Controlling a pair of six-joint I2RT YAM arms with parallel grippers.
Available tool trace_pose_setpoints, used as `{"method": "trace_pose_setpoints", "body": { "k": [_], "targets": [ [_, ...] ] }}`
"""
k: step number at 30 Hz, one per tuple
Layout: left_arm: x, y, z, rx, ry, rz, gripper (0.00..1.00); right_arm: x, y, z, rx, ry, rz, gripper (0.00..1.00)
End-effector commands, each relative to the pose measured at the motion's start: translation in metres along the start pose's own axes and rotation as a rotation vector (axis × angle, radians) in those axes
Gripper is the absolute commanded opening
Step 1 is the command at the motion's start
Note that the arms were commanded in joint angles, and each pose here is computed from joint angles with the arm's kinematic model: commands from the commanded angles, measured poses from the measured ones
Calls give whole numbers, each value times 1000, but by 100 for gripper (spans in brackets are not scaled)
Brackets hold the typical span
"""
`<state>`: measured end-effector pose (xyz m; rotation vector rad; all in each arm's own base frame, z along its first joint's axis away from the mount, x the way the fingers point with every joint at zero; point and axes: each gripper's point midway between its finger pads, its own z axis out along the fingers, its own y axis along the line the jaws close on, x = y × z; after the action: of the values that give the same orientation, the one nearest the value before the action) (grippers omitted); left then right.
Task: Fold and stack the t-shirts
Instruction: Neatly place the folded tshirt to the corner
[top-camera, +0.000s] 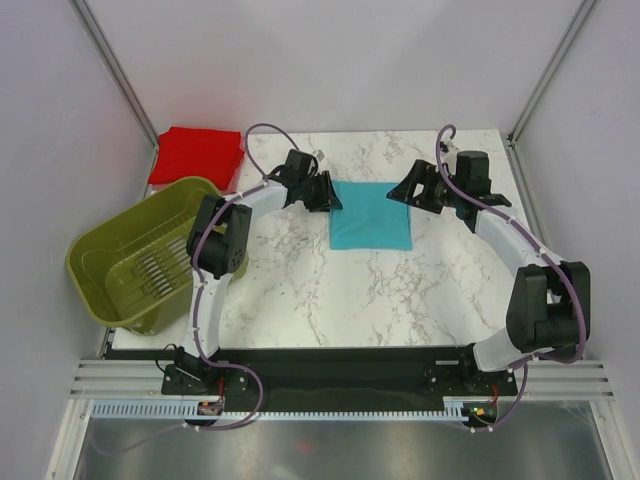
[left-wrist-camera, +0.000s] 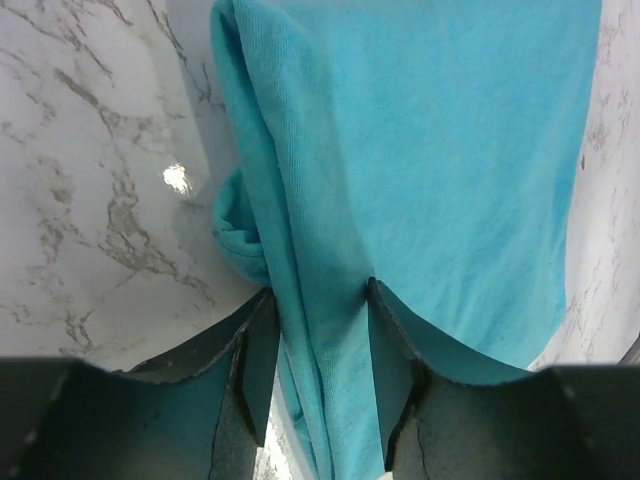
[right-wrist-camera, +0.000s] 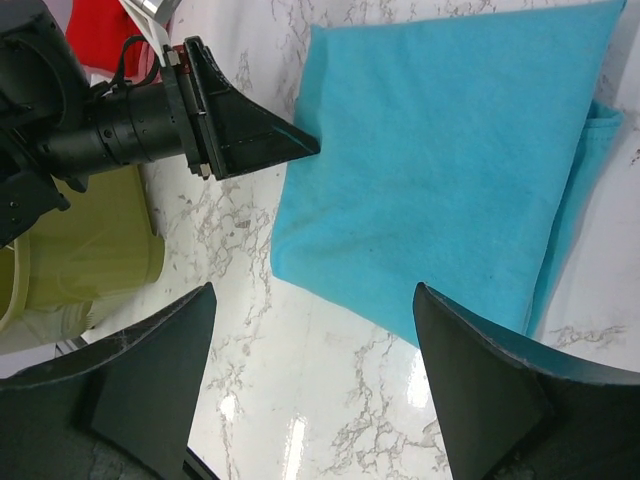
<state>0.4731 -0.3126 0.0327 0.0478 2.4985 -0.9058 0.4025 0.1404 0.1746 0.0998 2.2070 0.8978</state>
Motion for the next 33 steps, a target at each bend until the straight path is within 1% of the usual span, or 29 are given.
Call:
{"method": "trace_pose_setpoints", "body": {
  "k": [1, 4, 5, 8, 9, 12, 13, 14, 15, 19, 21, 23, 24, 25, 28, 29, 33],
  "targets": [
    [11, 32, 16, -91, 25, 40, 41, -4, 14, -10, -23, -31, -27, 88],
    [1, 27, 17, -78, 8, 44, 26, 0, 16, -12, -26, -29, -30, 88],
    [-4, 23, 17, -67, 0, 49, 16, 0, 18, -14, -27, -34, -31, 88],
    [-11, 14, 10, -49, -13, 60, 2, 2, 25, -16, -37, -36, -42, 87],
    [-19, 4, -2, -42, -31, 78, 2, 3, 27, -18, -40, -37, -40, 87],
    [-40, -2, -24, -96, -94, 171, 2, 9, 34, -22, -49, -37, -40, 87],
    [-46, 2, -37, -154, -103, 191, 2, 10, 36, -23, -53, -38, -35, 87],
    [-52, 2, -45, -177, -109, 249, 2, 10, 36, -25, -50, -41, -32, 87],
    [-63, 1, -54, -208, -133, 277, 2, 10, 38, -27, -54, -45, -32, 87],
    [-75, 8, -90, -318, -152, 389, 2, 9, 44, -32, -69, -41, -35, 87],
    [-78, 14, -99, -359, -155, 418, 2, 10, 48, -34, -82, -39, -31, 87],
    [-80, 18, -106, -375, -144, 465, 2, 12, 52, -36, -94, -36, -35, 87],
    [-84, 24, -111, -420, -157, 474, 2, 12, 52, -37, -95, -36, -37, 87],
    [-88, 27, -113, -429, -161, 491, 2, 13, 52, -37, -96, -37, -39, 88],
    [-98, 31, -110, -441, -166, 523, 2, 17, 52, -38, -95, -21, -42, 87],
    [-104, 30, -110, -447, -182, 524, 2, 20, 52, -40, -96, -10, -40, 87],
    [-104, 38, -101, -447, -169, 500, 2, 21, 60, -54, -103, -20, -52, 87]
  ]
}}
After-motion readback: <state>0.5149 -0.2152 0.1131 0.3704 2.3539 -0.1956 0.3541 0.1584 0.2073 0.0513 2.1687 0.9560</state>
